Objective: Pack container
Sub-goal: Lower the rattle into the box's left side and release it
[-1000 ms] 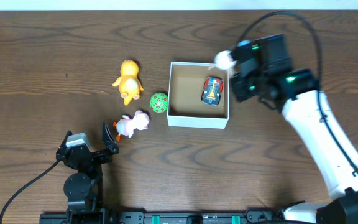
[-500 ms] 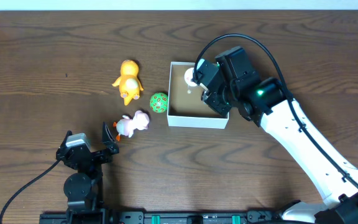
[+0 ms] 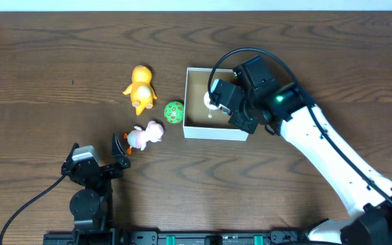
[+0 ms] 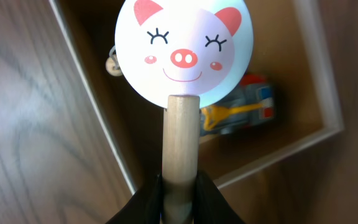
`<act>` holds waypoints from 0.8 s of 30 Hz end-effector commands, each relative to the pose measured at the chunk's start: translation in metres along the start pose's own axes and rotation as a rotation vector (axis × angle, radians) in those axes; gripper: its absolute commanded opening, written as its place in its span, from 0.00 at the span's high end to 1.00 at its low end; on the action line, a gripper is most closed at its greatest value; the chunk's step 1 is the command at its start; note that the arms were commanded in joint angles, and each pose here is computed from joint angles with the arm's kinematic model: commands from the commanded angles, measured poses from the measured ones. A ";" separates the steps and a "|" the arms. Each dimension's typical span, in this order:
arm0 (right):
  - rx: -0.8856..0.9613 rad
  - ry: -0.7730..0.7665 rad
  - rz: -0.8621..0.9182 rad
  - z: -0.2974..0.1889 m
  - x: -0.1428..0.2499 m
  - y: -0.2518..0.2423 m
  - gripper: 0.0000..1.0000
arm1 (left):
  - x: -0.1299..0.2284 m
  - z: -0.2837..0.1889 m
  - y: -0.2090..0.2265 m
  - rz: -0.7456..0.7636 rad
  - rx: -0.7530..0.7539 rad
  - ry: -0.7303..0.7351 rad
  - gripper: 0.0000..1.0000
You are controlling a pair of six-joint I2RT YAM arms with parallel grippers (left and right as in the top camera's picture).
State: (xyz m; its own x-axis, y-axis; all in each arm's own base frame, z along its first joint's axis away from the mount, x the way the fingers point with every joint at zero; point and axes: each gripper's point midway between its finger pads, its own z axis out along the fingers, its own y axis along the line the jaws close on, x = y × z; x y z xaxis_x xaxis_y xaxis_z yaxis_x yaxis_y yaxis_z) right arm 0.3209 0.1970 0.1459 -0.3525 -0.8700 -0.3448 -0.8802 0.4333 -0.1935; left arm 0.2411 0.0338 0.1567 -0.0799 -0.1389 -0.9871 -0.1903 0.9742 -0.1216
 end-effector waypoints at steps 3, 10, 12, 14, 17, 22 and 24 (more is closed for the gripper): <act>-0.057 0.088 -0.037 0.027 0.015 0.010 0.83 | 0.018 0.002 0.003 0.020 -0.009 0.044 0.02; -0.097 0.146 -0.033 0.044 0.026 0.016 0.85 | 0.018 0.002 0.003 0.020 -0.009 0.044 0.02; -0.099 0.148 -0.033 0.044 0.026 0.016 0.85 | 0.018 0.002 0.003 0.020 -0.009 0.044 0.02; -0.103 0.154 -0.033 0.044 0.027 0.017 0.85 | 0.018 0.002 0.003 0.020 -0.009 0.044 0.02; -0.120 0.178 -0.032 0.042 0.033 0.021 0.68 | 0.018 0.002 0.003 0.020 -0.009 0.044 0.02; -0.125 0.193 -0.032 0.041 0.037 0.023 0.57 | 0.018 0.002 0.003 0.020 -0.009 0.044 0.02; -0.123 0.194 -0.032 0.041 0.037 0.022 0.51 | 0.018 0.002 0.003 0.020 -0.009 0.044 0.02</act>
State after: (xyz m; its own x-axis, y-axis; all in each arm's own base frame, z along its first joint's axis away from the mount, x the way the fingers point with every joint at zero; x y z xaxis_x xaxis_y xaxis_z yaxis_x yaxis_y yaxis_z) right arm 0.3048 0.1841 0.0938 -0.3745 -0.9124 -0.1652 -0.9152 0.3923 -0.0919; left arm 0.2411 0.0338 0.1566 -0.0802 -0.1389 -0.9871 -0.1908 0.9741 -0.1216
